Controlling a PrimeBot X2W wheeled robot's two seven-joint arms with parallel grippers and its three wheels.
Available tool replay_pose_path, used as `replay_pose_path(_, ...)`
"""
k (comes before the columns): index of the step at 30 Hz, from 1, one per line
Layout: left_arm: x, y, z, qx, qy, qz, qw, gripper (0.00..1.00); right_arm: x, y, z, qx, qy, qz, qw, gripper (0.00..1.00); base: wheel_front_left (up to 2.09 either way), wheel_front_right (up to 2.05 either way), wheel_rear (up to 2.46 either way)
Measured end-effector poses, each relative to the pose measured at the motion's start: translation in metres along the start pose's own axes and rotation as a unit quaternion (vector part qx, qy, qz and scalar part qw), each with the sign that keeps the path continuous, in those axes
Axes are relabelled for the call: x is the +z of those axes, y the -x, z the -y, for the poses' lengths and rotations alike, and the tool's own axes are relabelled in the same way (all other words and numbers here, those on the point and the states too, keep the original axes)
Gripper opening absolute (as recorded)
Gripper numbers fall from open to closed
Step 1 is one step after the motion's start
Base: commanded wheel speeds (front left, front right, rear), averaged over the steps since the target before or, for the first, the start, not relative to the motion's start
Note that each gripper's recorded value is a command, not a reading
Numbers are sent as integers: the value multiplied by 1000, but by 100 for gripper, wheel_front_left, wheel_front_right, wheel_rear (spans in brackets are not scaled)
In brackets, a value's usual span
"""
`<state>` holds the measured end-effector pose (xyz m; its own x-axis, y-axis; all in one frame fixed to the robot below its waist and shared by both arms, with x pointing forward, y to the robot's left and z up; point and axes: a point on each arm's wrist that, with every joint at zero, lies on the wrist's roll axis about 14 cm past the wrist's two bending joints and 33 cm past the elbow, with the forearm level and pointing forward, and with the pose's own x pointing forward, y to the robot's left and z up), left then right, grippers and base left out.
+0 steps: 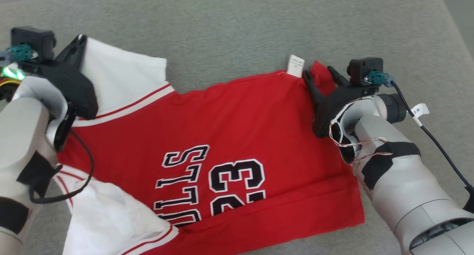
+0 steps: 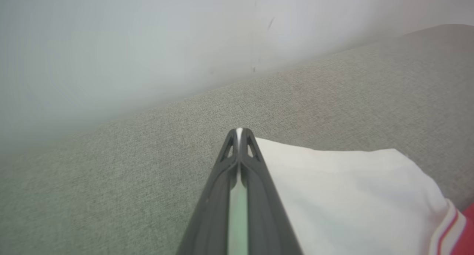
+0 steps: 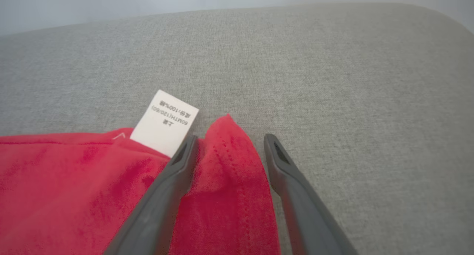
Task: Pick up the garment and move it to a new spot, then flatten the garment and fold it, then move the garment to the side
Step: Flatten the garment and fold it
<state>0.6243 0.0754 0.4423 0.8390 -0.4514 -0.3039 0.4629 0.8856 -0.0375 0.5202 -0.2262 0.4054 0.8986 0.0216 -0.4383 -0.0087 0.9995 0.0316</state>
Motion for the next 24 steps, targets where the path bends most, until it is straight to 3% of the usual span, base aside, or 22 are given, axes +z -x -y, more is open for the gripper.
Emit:
replay_pose_path(1,1,1,-1,1,1,3,1000,0,-4,-2,-1,1,-1,-10,1000,0,0,0,0)
replay_pose_path(5,4,7,-7,7,2,16,1000,0,-4,-11,-7,8,-2,-15,1000,0,0,0,0)
replay_pose_path(12,35,21,-20,24,-4,70,997,0,52,-10,14,-14,-3,72,997,0,0,0,0)
replay_pose_path(24,40,61,5,0,14,110,994,0,59,16,1,8,-30,117,993,0,0,0,0)
